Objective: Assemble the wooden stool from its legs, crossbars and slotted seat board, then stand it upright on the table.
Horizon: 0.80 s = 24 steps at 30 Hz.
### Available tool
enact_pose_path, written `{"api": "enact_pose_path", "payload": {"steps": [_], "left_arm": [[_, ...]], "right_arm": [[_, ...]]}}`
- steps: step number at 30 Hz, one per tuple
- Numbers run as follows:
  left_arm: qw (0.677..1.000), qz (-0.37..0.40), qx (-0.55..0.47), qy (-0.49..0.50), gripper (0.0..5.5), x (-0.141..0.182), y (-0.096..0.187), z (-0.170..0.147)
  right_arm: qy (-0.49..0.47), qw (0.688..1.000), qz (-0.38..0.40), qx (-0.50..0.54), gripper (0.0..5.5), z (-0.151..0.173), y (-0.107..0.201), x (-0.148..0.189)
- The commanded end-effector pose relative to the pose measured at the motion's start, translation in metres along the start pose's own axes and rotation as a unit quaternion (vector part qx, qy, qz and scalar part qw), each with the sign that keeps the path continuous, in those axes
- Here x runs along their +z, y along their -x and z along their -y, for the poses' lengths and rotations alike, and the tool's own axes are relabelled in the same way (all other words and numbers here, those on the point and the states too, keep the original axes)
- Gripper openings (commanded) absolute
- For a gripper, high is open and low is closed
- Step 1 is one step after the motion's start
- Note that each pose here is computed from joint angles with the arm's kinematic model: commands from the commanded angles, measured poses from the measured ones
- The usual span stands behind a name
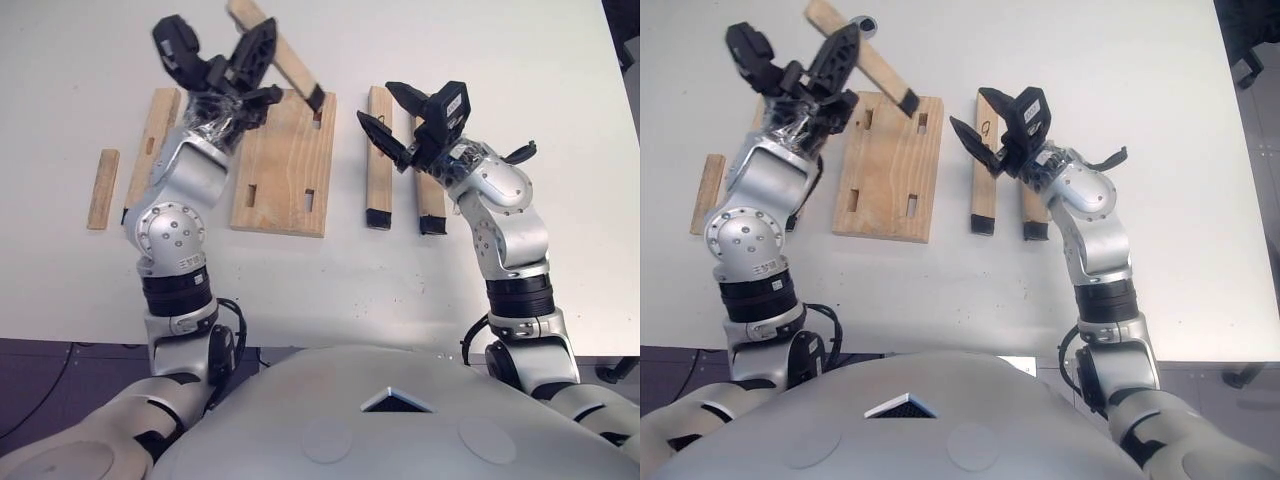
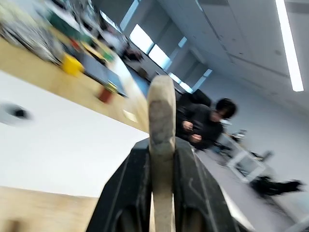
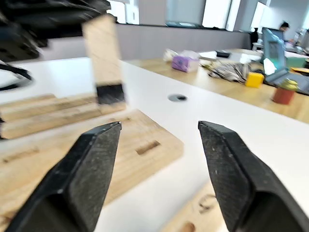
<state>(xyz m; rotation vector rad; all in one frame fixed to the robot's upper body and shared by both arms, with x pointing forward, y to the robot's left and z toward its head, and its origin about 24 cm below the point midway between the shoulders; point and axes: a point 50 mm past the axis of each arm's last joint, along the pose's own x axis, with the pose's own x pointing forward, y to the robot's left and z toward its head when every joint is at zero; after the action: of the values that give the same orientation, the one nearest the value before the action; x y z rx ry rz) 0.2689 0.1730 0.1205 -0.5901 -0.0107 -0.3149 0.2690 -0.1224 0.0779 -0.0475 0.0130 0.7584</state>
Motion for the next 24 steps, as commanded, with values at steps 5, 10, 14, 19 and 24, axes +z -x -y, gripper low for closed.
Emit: {"api": "enact_pose_path", "payload": {"steps": [5, 10, 14, 19, 24], "left_arm": [[0.978, 0.074, 0.071, -0.181, 0.36, 0.051, 0.062, -0.09], [0.967, 0.053, 0.092, -0.233, 0.36, 0.052, 0.078, -0.126], [0.964, 0.043, 0.096, -0.246, 0.36, 0.046, 0.079, -0.141], [0.966, 0.022, 0.092, -0.242, 0.36, 0.034, 0.08, -0.153], [0.968, -0.005, 0.091, -0.233, 0.36, 0.019, 0.085, -0.159]], "right_arm": [[0.013, 1.0, -0.012, -0.016, 2.98, 0.004, 0.005, -0.002], [0.014, 1.0, -0.014, -0.018, 2.98, 0.005, 0.006, -0.003], [0.013, 1.0, -0.017, -0.016, 2.98, 0.005, 0.006, -0.003], [0.018, 1.0, -0.019, -0.011, 2.98, 0.01, 0.005, -0.001], [0.02, 0.999, -0.024, -0.009, 2.98, 0.012, 0.005, -0.003]]}}
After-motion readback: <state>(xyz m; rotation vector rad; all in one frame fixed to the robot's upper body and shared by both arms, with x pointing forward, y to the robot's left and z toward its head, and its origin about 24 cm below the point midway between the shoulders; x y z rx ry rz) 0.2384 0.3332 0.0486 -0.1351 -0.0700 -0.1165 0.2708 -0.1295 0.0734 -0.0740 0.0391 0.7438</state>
